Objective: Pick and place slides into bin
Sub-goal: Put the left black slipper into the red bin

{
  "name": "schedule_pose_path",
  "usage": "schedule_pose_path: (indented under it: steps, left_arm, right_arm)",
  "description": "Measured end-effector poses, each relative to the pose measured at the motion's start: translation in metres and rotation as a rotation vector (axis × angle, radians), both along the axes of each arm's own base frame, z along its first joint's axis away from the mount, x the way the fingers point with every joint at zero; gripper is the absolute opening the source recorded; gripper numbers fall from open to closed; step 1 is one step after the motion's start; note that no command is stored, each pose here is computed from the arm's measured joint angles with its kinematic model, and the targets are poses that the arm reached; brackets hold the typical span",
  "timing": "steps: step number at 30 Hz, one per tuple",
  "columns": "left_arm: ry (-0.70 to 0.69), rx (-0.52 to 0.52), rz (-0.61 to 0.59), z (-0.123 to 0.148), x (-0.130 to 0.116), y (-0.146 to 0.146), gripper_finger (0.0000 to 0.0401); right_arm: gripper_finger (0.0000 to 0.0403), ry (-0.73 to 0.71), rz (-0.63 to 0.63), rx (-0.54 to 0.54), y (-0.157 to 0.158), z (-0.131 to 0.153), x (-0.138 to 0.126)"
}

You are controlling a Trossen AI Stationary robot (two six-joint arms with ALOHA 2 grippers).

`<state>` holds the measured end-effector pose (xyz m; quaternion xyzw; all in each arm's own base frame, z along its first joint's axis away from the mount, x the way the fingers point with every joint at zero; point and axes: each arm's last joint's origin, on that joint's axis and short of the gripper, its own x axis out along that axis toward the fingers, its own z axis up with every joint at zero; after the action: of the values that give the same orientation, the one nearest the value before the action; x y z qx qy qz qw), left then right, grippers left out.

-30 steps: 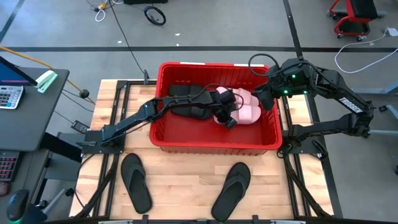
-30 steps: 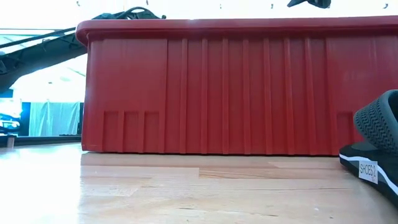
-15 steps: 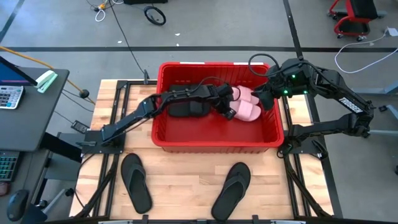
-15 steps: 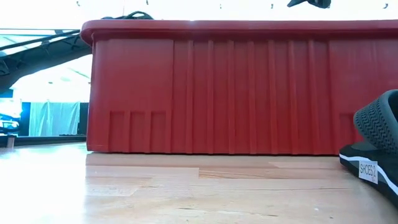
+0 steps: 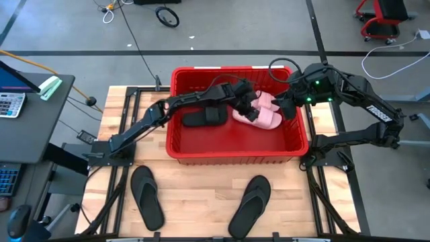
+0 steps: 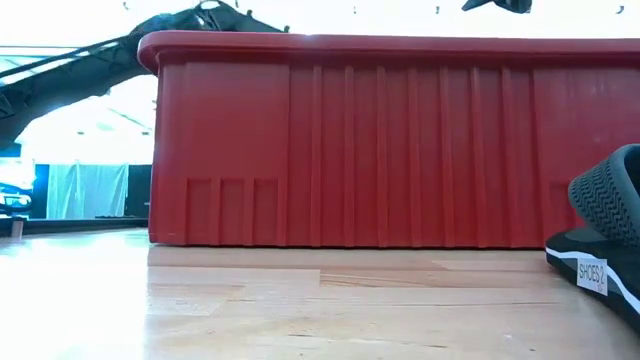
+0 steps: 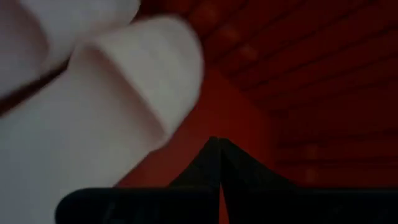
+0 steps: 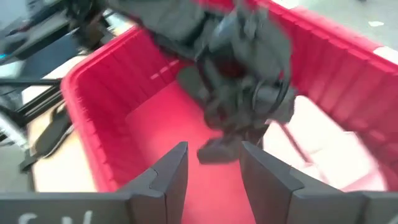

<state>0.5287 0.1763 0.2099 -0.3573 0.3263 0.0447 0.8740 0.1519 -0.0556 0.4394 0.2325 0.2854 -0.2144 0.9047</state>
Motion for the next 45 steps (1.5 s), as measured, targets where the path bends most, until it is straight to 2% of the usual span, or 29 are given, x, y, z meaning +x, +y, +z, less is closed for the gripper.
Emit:
schedule_pose_path:
  steps: [5,9,13,16,20,22,25,28,32,35,37,42,45]
  left_arm:
    - [-0.101,0.094,-0.027,0.063,-0.018,-0.003,0.0004]
    - [-0.246,0.171,-0.091,0.13,-0.042,-0.017,0.0016]
    - [-0.364,0.2,-0.224,0.185,-0.069,-0.045,0.0032]
    - [-0.405,0.242,-0.298,0.219,-0.092,-0.074,0.0047]
    - [-0.402,0.262,-0.382,0.249,-0.122,-0.116,0.0079]
    - [-0.365,0.225,-0.429,0.255,-0.134,-0.139,0.0098]
    - [-0.232,0.061,-0.439,0.258,-0.151,-0.171,0.0126]
    - [-0.001,-0.091,-0.432,0.247,-0.167,-0.205,0.0145]
    - [0.334,-0.195,-0.433,0.227,-0.188,-0.254,0.0153]
    - [0.556,-0.215,-0.365,0.213,-0.205,-0.288,0.0147]
    - [0.631,-0.224,-0.255,0.207,-0.21,-0.31,0.0141]
    - [0.69,-0.273,0.243,0.195,-0.224,-0.357,0.0131]
    - [0.654,-0.28,0.447,0.183,-0.233,-0.39,0.0131]
  right_arm:
    - [0.0141,-0.029,0.19,0.084,0.015,0.0,0.004]
    - [0.0124,-0.052,0.403,0.252,0.041,0.001,0.008]
    - [0.0109,-0.019,0.558,0.386,0.075,0.001,0.007]
    - [0.0103,0.027,0.62,0.445,0.101,0.001,0.005]
    - [0.0101,0.094,0.655,0.436,0.135,-0.005,0.004]
    - [0.0103,0.116,0.652,0.383,0.15,-0.009,0.006]
    - [0.0108,0.146,0.663,0.318,0.168,-0.016,0.01]
    - [0.0116,0.183,0.678,0.265,0.18,-0.025,0.018]
    - [0.0127,0.236,0.739,0.191,0.193,-0.036,0.032]
    - [0.0133,0.267,0.773,0.152,0.199,-0.044,0.04]
    - [0.0134,0.283,0.772,0.143,0.202,-0.048,0.044]
    - [0.0133,0.316,0.7,0.18,0.207,-0.055,0.051]
    - [0.0133,0.33,0.636,0.232,0.209,-0.057,0.053]
